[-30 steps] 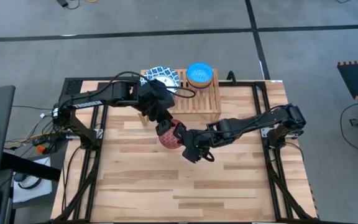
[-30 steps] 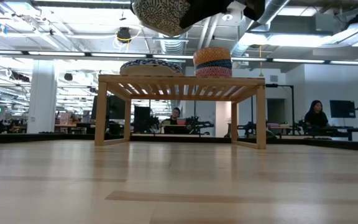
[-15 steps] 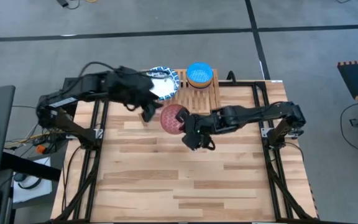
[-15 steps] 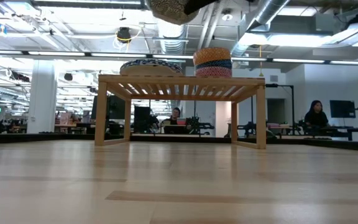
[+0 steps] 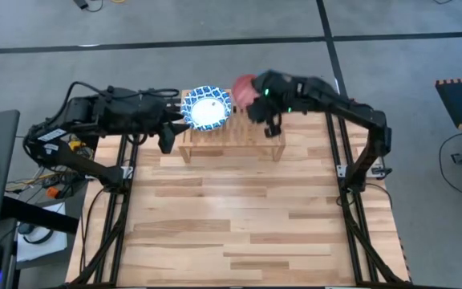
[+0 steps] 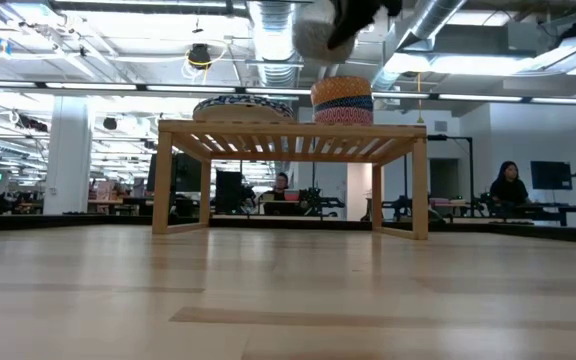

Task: Place and stack bowls onto a shelf
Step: Stack the gray red patterned bowl on top of the orange blue patterned bowl on the shelf

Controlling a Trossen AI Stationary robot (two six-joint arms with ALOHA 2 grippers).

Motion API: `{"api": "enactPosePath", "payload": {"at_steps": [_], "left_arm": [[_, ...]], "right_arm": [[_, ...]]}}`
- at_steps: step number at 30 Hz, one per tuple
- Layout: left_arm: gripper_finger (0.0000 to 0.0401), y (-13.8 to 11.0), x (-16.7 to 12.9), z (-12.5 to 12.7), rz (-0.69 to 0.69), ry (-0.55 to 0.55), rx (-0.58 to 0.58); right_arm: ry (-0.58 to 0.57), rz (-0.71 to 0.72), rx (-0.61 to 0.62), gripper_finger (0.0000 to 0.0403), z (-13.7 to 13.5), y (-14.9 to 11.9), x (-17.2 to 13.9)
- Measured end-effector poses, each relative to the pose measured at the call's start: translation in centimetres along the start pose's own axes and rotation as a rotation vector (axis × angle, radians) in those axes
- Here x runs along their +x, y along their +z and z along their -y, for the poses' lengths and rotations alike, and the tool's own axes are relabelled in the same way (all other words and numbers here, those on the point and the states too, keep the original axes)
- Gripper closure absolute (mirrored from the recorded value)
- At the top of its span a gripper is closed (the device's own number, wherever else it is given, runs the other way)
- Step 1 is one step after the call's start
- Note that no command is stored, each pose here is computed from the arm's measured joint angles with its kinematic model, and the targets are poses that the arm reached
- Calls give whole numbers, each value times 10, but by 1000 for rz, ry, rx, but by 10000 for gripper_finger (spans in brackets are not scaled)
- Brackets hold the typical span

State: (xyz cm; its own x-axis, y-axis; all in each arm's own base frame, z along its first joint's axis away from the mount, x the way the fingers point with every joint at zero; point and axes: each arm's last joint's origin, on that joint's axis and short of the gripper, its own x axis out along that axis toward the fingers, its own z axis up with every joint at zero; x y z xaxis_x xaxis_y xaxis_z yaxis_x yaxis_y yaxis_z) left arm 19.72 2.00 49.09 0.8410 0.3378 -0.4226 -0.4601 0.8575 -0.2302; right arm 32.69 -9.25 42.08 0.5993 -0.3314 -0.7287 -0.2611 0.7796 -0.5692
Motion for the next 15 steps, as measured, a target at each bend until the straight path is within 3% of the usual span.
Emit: {"api": "enactPosePath", "payload": {"at_steps": [8, 15], "left_arm": [[224, -6, -1, 1, -33, 55, 28], [224, -7, -1, 1, -37, 57, 40]], "right_arm": [[-19, -30, 137, 361, 34, -42, 1], [16, -5, 164, 361, 37, -46, 5]]}}
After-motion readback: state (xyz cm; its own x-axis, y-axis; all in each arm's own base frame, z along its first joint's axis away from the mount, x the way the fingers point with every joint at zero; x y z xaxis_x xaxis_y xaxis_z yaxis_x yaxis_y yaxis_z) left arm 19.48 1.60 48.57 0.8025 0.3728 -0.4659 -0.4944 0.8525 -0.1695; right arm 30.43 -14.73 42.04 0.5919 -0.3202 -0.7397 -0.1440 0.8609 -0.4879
